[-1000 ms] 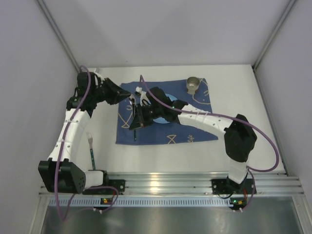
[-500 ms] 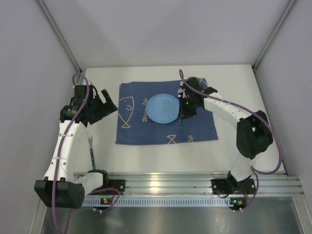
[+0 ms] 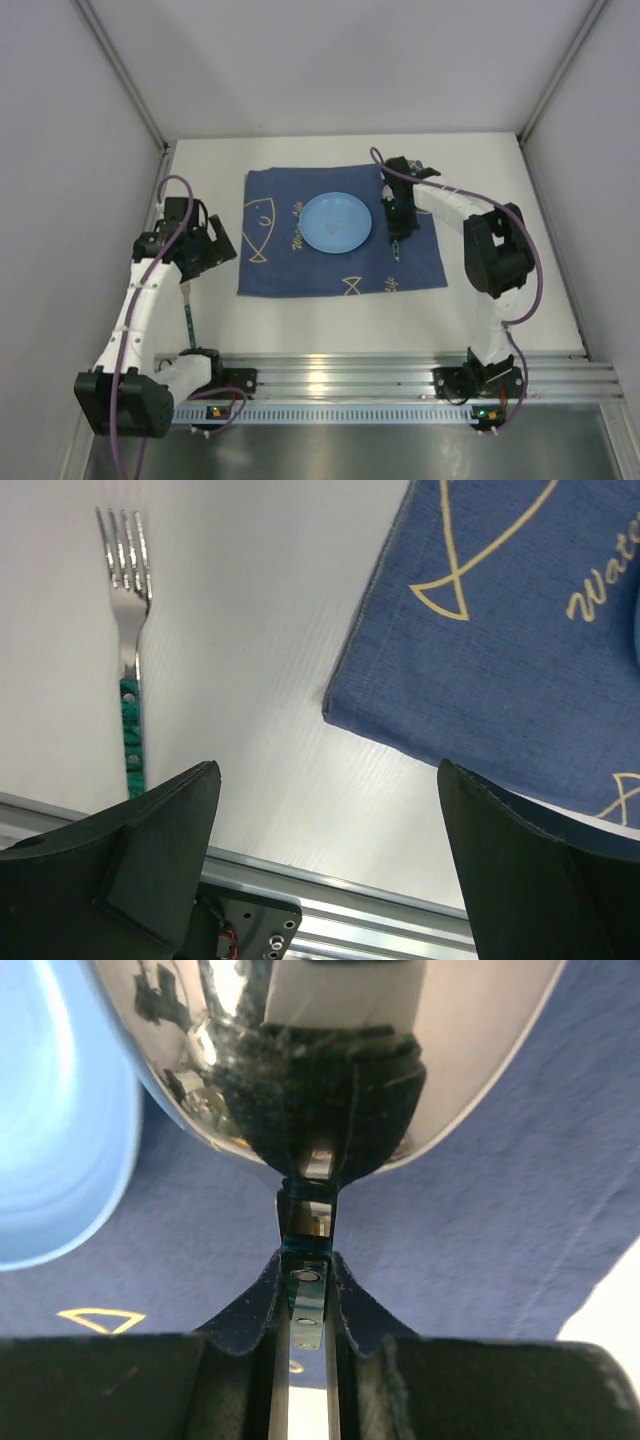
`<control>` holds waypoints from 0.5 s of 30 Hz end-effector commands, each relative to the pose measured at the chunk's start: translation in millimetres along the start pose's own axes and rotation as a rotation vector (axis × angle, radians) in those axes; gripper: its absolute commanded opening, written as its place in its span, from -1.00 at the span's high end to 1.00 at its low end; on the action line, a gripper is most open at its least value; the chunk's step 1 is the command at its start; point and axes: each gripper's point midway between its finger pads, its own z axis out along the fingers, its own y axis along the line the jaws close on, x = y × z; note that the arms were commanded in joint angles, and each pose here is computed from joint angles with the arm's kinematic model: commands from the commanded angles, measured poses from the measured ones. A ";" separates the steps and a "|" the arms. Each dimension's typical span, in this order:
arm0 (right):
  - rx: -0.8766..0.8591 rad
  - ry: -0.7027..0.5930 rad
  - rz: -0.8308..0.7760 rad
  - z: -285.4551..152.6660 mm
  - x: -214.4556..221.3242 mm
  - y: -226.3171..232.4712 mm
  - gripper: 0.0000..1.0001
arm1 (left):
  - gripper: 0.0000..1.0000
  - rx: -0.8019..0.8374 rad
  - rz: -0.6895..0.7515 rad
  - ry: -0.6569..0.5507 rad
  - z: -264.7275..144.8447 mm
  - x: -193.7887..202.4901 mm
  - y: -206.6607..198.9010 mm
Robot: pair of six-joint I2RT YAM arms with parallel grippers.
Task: Set the dinner table for one person
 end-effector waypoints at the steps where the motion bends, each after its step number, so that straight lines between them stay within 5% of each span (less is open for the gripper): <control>1: 0.047 -0.047 -0.028 -9.0 -27.2 -13.7 0.82 | -0.90 -0.133 0.004 0.031 8.2 7.8 28.6; 5: 0.072 -0.051 -0.040 -9.1 -34.0 -18.3 0.23 | -0.90 -0.235 -0.047 0.091 22.2 15.2 52.3; 7: 0.083 -0.054 -0.035 -13.0 -34.7 -20.5 -0.29 | -0.90 -0.262 -0.082 0.116 27.5 14.1 58.3; 9: 0.084 -0.058 -0.015 -17.4 -34.0 -22.0 -0.47 | -0.89 -0.292 -0.084 0.169 35.8 17.8 64.3; 15: 0.000 -0.109 0.036 -57.3 -21.5 -9.4 -0.53 | -0.89 -0.391 -0.100 0.269 46.3 20.6 87.8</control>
